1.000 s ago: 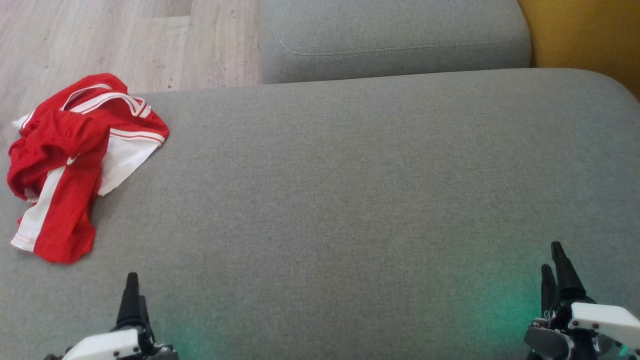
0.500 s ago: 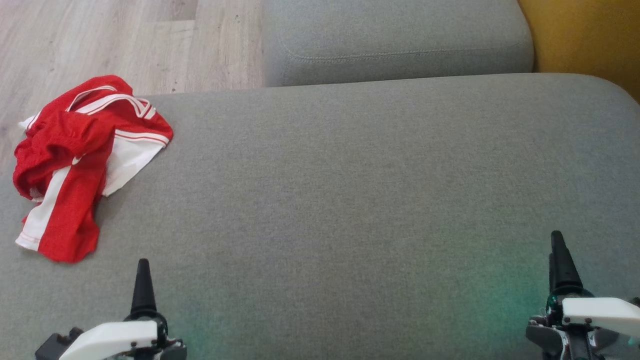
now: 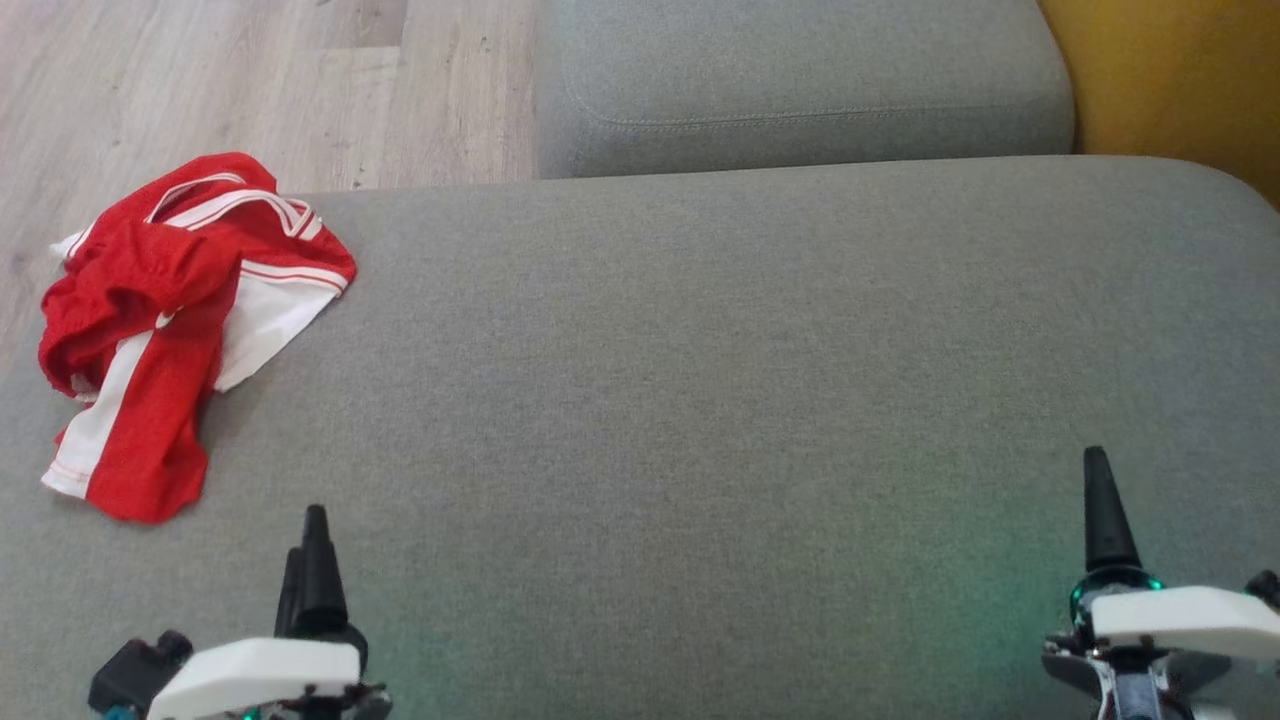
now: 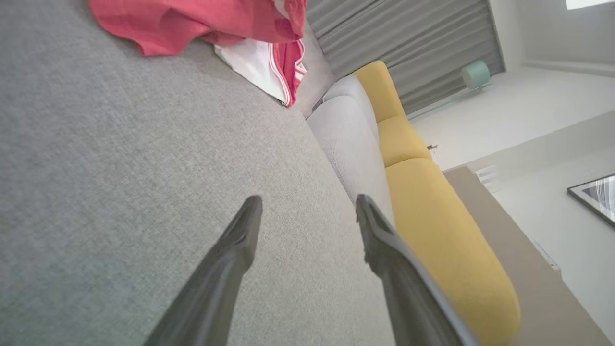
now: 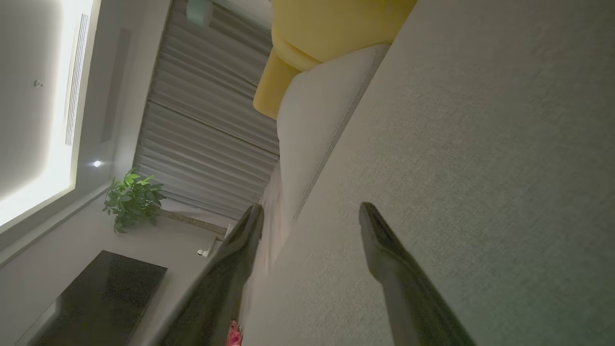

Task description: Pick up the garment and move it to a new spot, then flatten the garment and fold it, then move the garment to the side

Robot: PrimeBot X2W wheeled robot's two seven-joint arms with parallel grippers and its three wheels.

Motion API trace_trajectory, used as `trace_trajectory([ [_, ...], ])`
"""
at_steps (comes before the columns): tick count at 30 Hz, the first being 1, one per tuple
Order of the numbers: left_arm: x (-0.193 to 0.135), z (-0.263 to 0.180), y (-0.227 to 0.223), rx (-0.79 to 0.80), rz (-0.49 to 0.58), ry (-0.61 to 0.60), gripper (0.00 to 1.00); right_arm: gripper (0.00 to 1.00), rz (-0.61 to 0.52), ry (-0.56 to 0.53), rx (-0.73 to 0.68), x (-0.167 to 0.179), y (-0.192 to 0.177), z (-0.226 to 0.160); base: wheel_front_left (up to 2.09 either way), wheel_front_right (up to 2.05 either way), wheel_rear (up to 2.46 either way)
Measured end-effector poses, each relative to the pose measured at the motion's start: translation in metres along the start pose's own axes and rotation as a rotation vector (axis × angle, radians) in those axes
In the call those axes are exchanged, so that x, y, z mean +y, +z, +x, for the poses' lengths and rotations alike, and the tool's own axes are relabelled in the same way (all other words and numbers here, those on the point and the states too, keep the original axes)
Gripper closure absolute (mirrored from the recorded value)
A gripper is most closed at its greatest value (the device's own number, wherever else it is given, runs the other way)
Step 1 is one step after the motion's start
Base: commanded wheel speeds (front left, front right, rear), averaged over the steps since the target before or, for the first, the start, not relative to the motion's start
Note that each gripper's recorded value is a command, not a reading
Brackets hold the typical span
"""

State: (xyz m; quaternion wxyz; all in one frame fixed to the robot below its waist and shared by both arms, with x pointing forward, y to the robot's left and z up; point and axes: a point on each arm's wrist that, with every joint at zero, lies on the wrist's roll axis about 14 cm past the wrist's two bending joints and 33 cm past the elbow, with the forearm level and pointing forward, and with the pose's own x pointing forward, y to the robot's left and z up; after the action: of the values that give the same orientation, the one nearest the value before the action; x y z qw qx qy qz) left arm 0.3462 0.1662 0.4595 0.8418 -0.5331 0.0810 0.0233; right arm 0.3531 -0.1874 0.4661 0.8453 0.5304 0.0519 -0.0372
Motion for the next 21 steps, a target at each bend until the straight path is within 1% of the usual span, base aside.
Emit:
trace_trajectory([
  [9,0.003,-0.007,-0.007,0.014,0.16,0.005,0.0,0.0,-0.136,-0.003,0.02,-0.003,-0.009,-0.007,0.0,0.0,0.0],
  [21,-0.003,-0.011,-0.009,0.002,0.32,-0.019,0.0,0.0,-0.298,0.048,0.017,0.011,-0.012,-0.008,0.0,0.0,0.0],
])
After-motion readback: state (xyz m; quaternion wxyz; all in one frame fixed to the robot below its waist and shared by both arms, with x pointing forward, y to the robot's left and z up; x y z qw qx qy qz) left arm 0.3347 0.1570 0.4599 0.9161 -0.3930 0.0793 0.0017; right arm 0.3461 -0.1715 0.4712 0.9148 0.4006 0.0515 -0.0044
